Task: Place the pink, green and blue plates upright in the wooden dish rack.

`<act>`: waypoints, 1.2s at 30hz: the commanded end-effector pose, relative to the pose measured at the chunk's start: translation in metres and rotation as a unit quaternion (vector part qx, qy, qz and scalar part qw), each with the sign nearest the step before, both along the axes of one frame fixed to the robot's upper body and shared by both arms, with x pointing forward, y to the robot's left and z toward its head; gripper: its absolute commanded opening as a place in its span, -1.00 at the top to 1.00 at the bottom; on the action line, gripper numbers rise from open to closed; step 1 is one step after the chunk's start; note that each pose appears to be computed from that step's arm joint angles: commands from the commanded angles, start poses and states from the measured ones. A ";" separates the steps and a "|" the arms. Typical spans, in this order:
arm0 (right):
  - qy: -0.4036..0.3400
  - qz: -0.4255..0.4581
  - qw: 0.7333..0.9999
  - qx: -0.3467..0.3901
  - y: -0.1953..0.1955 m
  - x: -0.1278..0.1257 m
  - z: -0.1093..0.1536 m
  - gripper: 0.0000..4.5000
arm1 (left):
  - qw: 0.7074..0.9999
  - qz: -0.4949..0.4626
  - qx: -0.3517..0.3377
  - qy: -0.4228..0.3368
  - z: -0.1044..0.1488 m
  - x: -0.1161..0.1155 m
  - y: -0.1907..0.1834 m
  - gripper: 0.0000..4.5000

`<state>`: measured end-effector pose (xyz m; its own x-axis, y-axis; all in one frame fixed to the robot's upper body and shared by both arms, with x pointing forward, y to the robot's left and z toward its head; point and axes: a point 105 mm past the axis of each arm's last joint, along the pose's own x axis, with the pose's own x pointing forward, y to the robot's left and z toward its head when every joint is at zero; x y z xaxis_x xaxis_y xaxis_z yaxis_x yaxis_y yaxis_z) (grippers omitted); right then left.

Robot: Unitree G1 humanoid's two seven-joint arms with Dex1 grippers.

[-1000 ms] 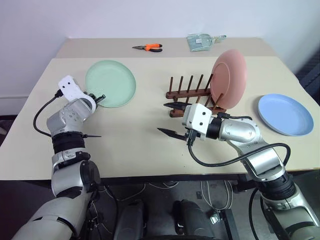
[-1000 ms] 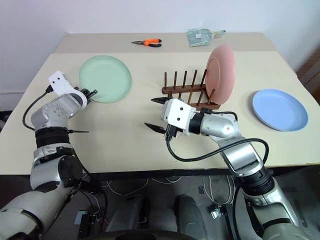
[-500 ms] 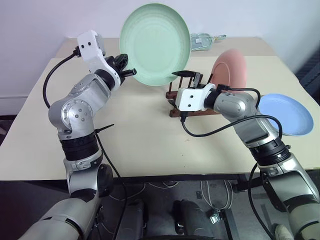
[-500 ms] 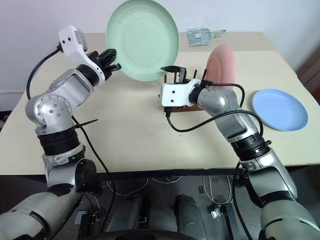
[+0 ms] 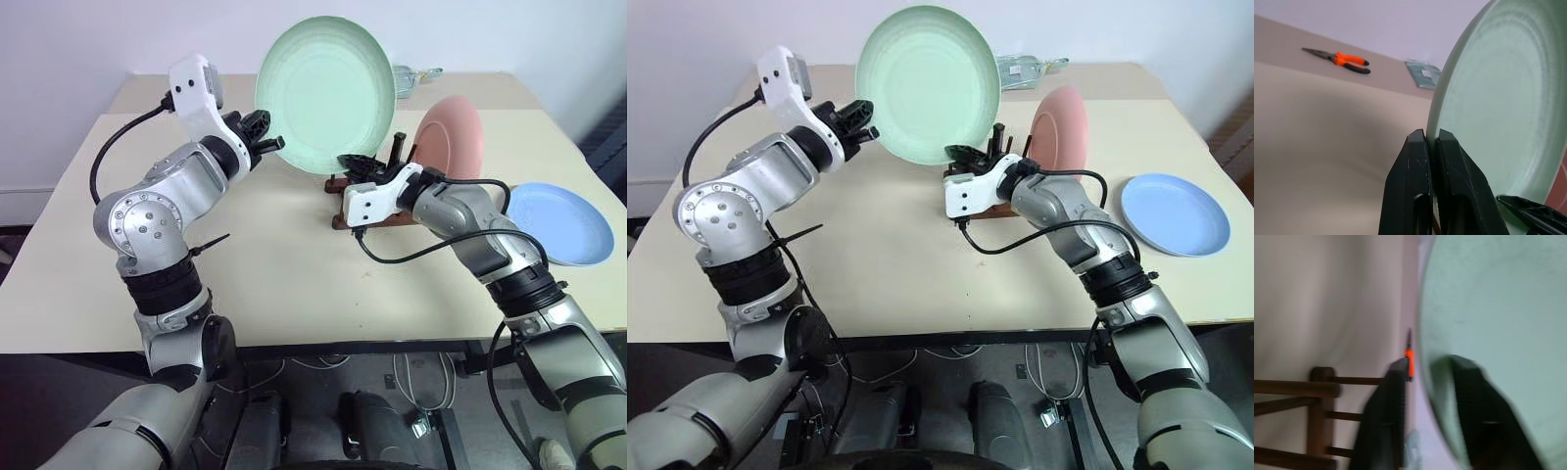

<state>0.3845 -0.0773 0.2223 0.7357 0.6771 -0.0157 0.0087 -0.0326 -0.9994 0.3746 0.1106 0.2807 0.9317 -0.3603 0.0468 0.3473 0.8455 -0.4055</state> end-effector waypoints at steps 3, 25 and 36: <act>-0.061 -0.012 0.998 0.024 -0.009 0.001 0.031 1.00 | 0.983 -0.052 -0.152 -0.085 0.045 -0.016 -0.004 0.56; 0.436 0.112 0.732 0.512 -0.081 -0.048 0.086 1.00 | 0.890 -0.282 0.343 -0.105 -0.140 -0.077 0.003 -0.25; 0.492 0.097 0.683 0.531 -0.083 -0.036 0.066 1.00 | 0.897 -0.309 0.292 -0.121 -0.134 -0.090 -0.019 -0.25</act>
<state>0.3490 -0.1604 0.2755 0.6271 0.7723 0.1014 -0.7785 0.6258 0.0479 0.2886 0.0961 0.1349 0.5406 -0.8206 -0.1852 0.8402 0.5158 0.1673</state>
